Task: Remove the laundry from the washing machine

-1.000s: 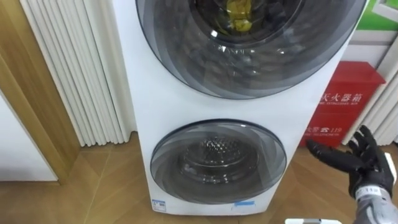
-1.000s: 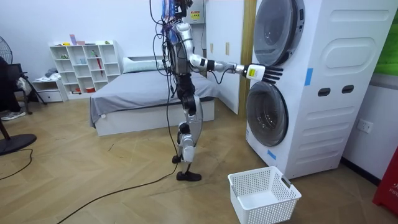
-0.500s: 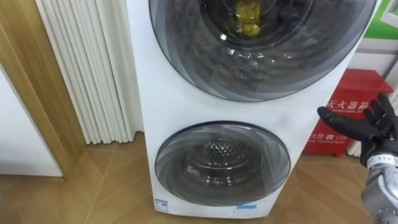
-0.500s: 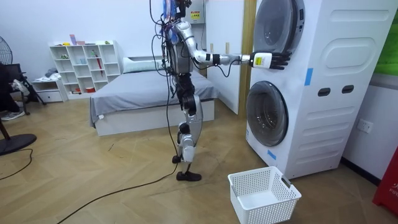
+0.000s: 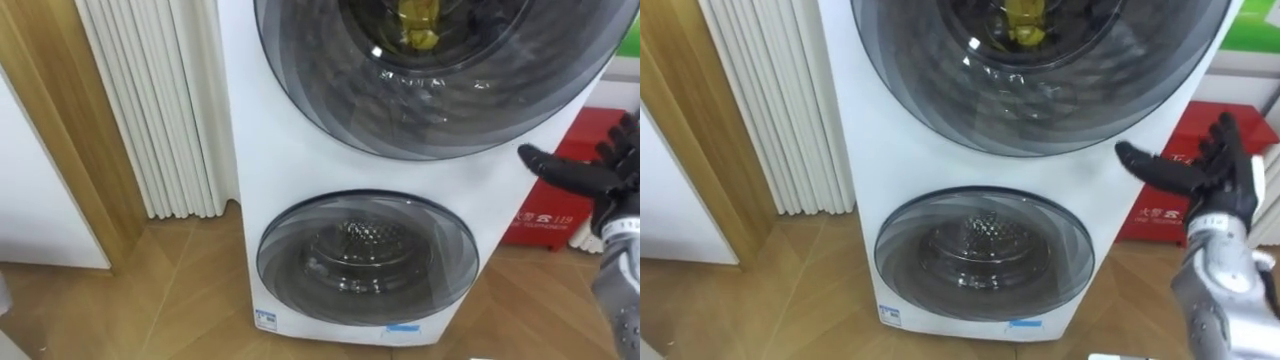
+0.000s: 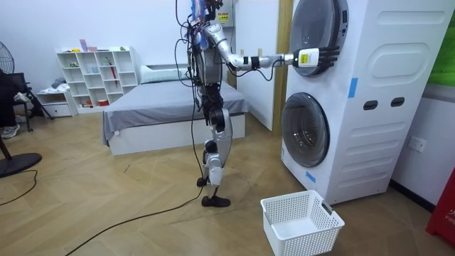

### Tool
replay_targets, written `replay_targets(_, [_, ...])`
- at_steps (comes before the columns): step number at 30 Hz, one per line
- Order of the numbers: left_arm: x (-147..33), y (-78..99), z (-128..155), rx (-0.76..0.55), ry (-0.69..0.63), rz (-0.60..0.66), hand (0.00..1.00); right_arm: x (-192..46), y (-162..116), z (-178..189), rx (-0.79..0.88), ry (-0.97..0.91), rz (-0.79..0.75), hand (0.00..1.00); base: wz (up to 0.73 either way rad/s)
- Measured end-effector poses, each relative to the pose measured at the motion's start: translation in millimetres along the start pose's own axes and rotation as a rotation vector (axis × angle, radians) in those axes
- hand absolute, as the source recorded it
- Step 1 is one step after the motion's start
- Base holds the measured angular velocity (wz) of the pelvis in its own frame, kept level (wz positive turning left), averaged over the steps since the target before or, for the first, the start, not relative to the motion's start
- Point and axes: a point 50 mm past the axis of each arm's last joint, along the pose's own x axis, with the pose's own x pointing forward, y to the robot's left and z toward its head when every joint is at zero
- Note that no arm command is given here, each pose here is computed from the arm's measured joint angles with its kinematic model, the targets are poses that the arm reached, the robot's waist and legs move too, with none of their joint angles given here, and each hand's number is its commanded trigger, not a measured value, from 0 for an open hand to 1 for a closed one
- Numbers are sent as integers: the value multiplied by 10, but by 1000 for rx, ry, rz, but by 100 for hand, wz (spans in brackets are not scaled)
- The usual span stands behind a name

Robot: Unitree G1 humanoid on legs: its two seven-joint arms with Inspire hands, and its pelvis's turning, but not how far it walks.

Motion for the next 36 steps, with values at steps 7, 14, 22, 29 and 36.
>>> replay_targets(7, [-5,21,-36,32,19,-15,0,27,7,61,-20,-23,4,0,3])
replay_targets(14, [-12,69,-58,35,40,-9,0,81,158,173,13,-46,38,0,5])
replay_targets(22, [-16,79,-63,36,40,-7,0,82,171,170,34,-36,67,0,3])
replay_targets(29, [-19,120,-41,41,33,-8,0,96,151,179,8,-35,106,0,0])
replay_targets(36, [-15,138,-9,45,24,-4,0,180,98,160,-77,-5,136,0,0])
